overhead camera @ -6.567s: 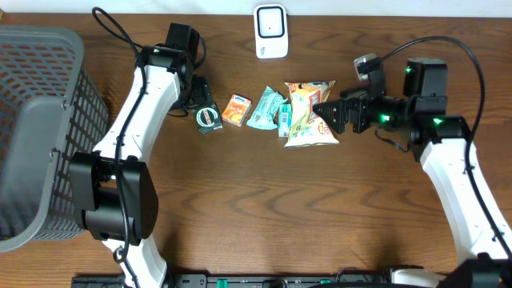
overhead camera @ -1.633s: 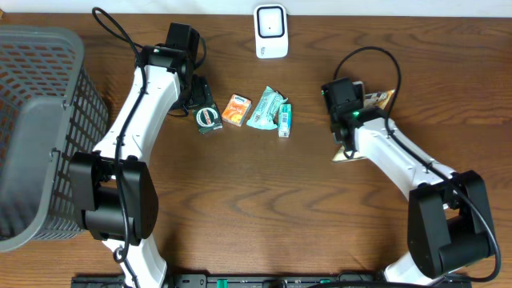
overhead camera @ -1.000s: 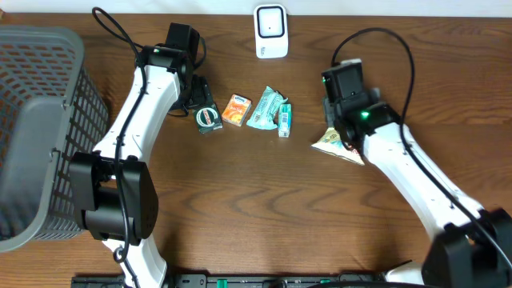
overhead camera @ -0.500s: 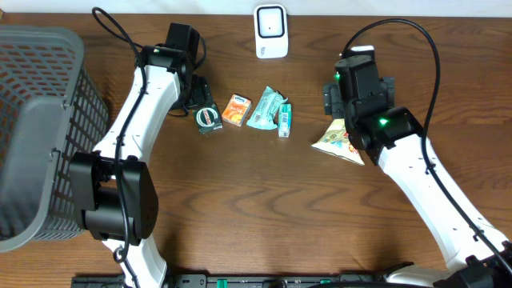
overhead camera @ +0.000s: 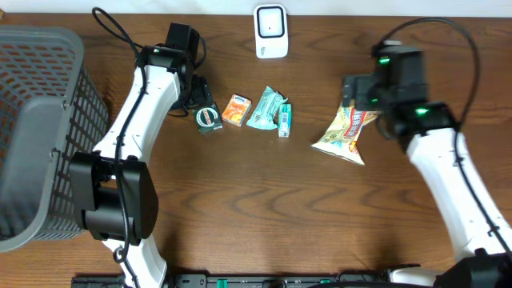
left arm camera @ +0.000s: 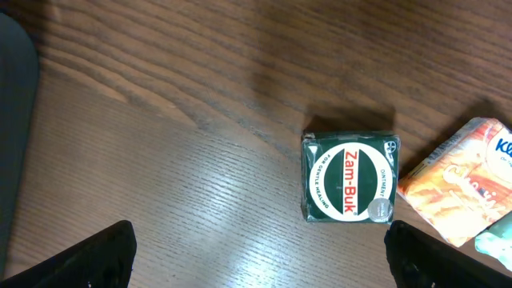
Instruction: Scan the item barcode
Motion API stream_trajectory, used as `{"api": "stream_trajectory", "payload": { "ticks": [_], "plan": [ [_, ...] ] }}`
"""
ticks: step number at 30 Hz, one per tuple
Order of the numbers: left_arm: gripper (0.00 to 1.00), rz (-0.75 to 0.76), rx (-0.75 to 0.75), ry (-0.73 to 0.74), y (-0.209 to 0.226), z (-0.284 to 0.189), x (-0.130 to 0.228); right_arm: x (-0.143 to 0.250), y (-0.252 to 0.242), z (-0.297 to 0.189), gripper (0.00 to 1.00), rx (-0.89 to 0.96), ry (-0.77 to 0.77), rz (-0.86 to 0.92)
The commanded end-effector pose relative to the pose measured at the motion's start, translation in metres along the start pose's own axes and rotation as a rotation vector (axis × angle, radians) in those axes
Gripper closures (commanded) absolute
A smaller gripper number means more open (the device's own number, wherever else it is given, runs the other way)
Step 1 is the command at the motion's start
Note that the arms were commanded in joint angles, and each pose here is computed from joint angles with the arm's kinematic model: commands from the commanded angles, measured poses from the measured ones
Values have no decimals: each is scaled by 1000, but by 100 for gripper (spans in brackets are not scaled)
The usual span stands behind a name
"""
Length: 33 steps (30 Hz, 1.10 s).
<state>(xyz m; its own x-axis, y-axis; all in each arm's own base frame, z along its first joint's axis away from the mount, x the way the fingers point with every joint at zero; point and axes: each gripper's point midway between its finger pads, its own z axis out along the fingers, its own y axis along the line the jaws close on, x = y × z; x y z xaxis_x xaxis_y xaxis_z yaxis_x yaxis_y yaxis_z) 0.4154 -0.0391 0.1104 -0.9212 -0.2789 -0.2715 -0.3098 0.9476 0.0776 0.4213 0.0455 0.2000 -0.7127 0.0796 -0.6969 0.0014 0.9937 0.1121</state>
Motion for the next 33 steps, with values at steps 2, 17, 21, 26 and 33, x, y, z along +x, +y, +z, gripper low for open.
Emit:
{"api": "stream_trajectory", "payload": {
  "ticks": [2,17,21,26,33],
  "plan": [
    [2,7,-1,-11,1,-4,-2,-19,-22,-19,1,-191,-34,129],
    [2,7,-1,-11,1,-4,-2,34,-70,49,1,-297,189,375],
    [2,7,-1,-11,1,-4,-2,61,-78,76,1,-280,287,479],
    [2,7,-1,-11,1,-4,-2,84,-76,95,1,-315,360,520],
    [2,7,-1,-11,1,-4,-2,108,-68,111,1,-356,446,561]
  ]
}}
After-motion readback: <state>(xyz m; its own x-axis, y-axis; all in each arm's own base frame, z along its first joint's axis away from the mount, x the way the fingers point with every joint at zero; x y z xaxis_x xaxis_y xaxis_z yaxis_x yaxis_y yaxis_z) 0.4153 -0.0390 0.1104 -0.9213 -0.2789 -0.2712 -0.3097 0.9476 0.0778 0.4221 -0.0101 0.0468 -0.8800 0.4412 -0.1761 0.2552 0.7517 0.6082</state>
